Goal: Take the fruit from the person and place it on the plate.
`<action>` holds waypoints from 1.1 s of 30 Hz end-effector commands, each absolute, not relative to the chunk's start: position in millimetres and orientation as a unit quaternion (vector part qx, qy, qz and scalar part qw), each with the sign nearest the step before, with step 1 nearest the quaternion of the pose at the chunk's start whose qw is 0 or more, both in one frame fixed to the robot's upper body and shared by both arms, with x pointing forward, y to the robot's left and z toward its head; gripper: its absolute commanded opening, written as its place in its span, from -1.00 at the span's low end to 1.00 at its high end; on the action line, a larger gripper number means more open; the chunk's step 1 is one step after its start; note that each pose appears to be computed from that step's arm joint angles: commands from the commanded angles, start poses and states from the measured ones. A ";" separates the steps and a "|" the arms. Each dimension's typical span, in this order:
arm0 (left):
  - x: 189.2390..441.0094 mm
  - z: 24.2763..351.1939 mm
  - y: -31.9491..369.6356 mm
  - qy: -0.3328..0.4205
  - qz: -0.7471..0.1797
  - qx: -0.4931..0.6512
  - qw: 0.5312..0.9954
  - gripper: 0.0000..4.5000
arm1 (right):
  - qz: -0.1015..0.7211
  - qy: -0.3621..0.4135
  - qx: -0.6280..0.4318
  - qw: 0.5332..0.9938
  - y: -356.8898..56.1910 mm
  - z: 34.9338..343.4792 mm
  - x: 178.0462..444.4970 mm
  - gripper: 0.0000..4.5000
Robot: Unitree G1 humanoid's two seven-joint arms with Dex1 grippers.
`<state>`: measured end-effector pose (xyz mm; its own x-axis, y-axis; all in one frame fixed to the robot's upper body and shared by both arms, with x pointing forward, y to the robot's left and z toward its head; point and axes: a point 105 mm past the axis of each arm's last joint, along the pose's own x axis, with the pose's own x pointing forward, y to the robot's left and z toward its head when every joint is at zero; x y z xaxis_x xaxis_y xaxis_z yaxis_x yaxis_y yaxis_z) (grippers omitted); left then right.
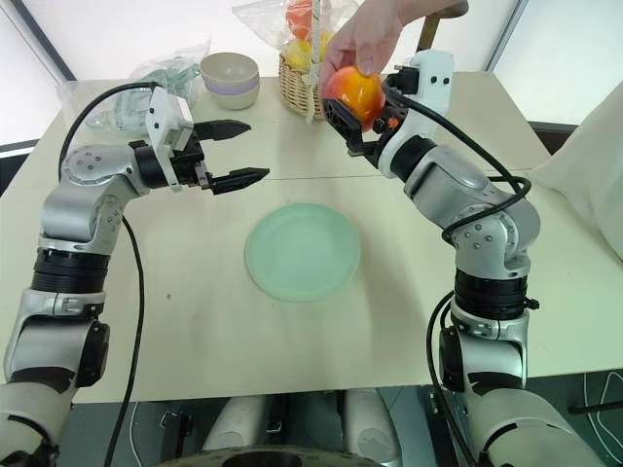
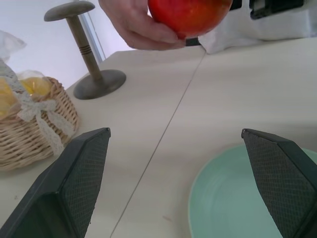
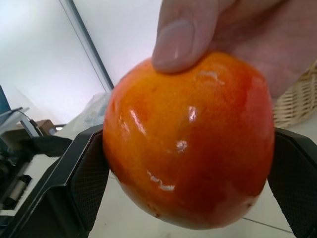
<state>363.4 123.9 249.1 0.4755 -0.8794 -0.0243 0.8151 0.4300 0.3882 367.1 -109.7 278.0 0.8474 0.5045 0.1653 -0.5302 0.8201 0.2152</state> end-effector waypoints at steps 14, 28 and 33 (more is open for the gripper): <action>356.7 265.4 130.0 -0.121 -0.493 0.178 0.843 1.00 | 0.269 -0.104 0.112 0.951 -115.9 307.5 370.7 0.31; 342.3 266.9 138.3 -0.086 -0.546 0.181 0.813 1.00 | 0.371 -0.056 -0.002 0.927 -120.6 291.1 316.9 0.31; 333.2 264.3 144.3 -0.056 -0.582 0.180 0.791 1.00 | 0.448 0.017 -0.060 0.892 -117.0 255.8 281.7 0.31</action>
<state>341.2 143.5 251.2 0.3556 -0.9262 -0.1257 0.8957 0.2992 0.3291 299.0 -124.8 251.4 0.6626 0.7446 -0.0811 -0.7487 0.6612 -0.0469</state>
